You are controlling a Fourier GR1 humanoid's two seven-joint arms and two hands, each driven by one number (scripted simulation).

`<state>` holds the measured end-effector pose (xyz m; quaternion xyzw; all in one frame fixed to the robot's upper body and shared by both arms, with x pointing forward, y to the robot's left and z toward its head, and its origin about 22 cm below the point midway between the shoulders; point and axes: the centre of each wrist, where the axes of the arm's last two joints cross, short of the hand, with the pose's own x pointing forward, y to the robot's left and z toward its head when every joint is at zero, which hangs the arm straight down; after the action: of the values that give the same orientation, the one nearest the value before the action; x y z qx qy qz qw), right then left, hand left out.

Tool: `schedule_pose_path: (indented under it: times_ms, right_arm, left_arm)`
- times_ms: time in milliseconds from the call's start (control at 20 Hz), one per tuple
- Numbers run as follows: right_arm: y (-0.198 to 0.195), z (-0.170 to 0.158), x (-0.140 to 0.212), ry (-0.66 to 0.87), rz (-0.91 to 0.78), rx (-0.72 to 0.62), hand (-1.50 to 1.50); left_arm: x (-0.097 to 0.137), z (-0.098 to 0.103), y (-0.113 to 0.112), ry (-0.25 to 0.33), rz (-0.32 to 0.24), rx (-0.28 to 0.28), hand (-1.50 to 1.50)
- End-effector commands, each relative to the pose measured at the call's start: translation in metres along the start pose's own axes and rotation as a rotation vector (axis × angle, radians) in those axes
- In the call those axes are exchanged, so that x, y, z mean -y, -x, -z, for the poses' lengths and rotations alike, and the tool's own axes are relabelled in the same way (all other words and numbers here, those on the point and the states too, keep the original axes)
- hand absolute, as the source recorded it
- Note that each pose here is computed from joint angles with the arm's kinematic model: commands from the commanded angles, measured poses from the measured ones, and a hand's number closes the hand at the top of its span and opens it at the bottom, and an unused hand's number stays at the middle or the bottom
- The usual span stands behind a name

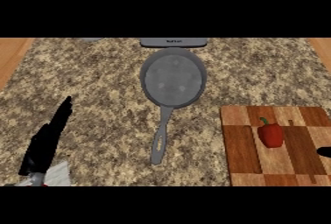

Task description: Pick the bell pepper from the cutting board and place it in the pan

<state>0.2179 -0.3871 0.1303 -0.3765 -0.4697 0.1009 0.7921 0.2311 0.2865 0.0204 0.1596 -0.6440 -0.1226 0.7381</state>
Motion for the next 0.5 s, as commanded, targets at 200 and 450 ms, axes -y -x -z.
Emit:
schedule_pose_path:
  times_ms: [200, 450]
  right_arm:
    - [-0.065, -0.005, 0.021, -0.215, -0.134, -0.033, -1.5]
    - [-0.093, 0.015, -0.013, -0.256, -0.187, -0.139, -1.5]
  left_arm:
    - [0.004, -0.013, 0.003, 0.026, 0.002, -0.036, 0.0]
    - [0.012, 0.004, 0.008, 0.017, -0.004, -0.019, 0.0]
